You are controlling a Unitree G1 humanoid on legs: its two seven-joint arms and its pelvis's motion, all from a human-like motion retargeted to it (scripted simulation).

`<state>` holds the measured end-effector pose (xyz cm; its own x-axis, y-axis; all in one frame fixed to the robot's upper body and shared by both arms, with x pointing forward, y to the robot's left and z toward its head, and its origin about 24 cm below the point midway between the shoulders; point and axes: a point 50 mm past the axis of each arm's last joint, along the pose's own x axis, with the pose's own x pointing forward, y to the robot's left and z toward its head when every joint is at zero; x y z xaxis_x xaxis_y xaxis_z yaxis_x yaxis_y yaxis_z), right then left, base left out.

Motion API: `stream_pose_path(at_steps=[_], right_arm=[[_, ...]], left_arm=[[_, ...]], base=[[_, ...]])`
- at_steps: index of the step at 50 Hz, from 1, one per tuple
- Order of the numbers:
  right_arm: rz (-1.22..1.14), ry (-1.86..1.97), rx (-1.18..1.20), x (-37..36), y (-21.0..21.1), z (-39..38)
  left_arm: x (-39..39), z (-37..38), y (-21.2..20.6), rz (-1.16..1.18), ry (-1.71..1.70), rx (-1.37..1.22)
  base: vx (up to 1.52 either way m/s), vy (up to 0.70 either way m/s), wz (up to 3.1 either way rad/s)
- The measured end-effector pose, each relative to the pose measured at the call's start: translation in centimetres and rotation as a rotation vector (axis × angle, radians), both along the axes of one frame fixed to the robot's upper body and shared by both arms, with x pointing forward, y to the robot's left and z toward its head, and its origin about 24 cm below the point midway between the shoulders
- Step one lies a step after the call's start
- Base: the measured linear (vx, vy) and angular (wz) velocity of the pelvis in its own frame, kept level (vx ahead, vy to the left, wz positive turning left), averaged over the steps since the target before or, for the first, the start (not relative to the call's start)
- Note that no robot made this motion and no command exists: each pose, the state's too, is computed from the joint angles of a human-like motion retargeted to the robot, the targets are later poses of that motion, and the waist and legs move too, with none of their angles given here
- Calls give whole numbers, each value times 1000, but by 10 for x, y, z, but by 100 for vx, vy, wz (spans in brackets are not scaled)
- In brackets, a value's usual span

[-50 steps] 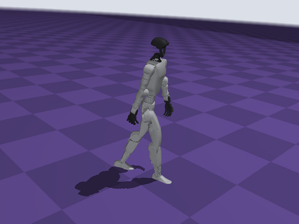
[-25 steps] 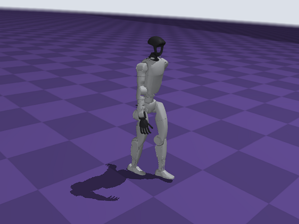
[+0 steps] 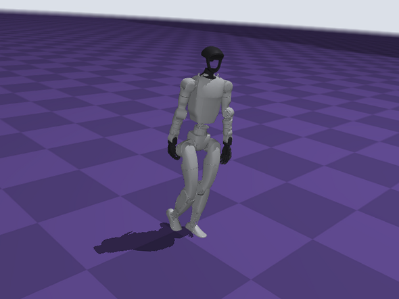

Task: Walk run

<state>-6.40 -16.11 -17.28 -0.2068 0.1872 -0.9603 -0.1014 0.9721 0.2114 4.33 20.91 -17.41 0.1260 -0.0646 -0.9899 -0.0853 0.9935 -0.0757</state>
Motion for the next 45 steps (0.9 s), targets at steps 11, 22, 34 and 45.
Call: stream_pose_path(at_steps=[11,22,34,45], right_arm=[[-56,1,48,-1,9,0],[-24,-22,-47,14,-13,-1],[97,-404,-242,142,-64,6],[92,-611,-308,201,-90,27]], left_arm=[[133,44,16,-320,-542,67],[28,5,4,-522,-120,40],[-150,11,-29,-437,397,-138],[-189,24,-53,-234,521,-216]], base=[[64,-24,19],[76,-52,39],[61,-48,-41],[65,-33,-39]])
